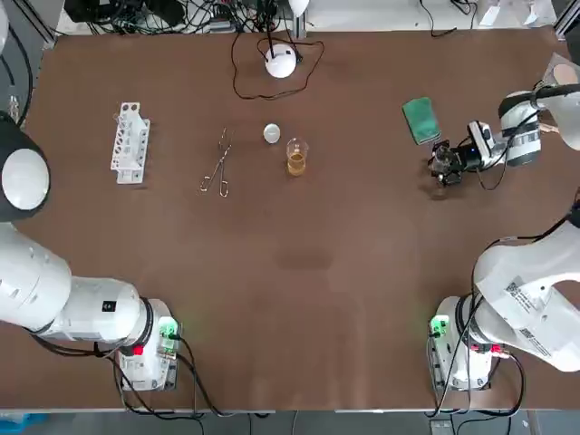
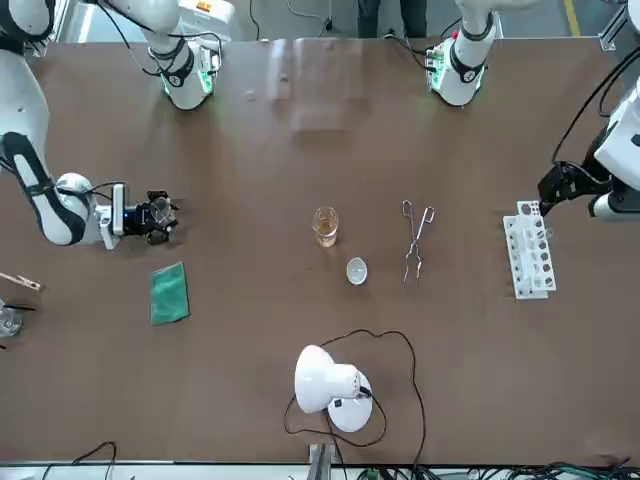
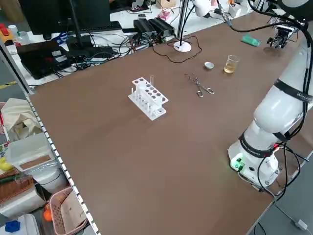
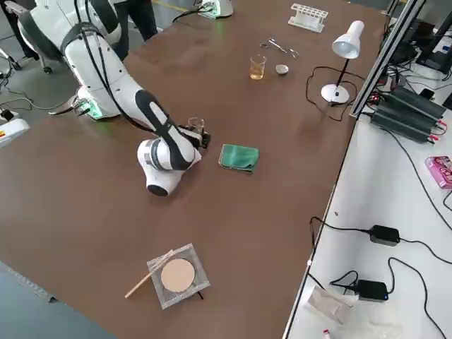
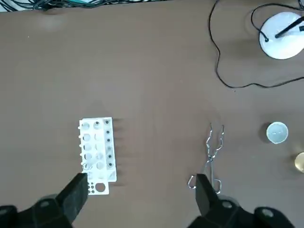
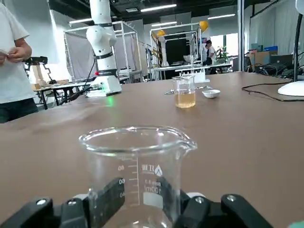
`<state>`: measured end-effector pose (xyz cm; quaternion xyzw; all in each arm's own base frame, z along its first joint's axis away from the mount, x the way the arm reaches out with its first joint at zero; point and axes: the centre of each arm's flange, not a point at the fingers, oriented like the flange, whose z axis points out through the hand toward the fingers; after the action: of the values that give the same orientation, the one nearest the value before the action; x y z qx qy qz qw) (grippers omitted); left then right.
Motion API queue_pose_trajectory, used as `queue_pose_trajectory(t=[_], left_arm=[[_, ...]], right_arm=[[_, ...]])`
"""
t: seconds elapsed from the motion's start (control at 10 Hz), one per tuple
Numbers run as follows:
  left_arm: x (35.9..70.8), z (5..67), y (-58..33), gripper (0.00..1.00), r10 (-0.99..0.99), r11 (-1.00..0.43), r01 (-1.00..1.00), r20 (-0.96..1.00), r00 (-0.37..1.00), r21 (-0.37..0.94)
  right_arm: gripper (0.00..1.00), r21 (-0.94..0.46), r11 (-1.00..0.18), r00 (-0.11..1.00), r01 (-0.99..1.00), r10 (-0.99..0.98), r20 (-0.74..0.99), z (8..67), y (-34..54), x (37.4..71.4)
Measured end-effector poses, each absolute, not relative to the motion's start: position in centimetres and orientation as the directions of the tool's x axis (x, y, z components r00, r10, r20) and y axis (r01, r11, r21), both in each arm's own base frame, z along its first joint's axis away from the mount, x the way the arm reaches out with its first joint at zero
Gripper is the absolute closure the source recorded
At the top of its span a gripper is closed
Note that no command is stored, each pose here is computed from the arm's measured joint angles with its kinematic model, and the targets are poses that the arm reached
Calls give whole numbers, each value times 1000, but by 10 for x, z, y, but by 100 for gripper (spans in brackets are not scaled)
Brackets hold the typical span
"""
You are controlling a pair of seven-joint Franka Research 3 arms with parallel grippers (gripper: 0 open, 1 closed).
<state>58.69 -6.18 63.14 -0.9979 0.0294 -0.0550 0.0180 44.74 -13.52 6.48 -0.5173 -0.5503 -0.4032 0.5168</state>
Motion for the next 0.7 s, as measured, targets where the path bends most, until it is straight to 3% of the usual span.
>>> queue_pose_trajectory(t=[0.7], left_arm=[[582,615,-61,0,-42,-999,-42,7,999,24]], right_arm=[[59,-58,151,34,987,160,987,52,-145,446]])
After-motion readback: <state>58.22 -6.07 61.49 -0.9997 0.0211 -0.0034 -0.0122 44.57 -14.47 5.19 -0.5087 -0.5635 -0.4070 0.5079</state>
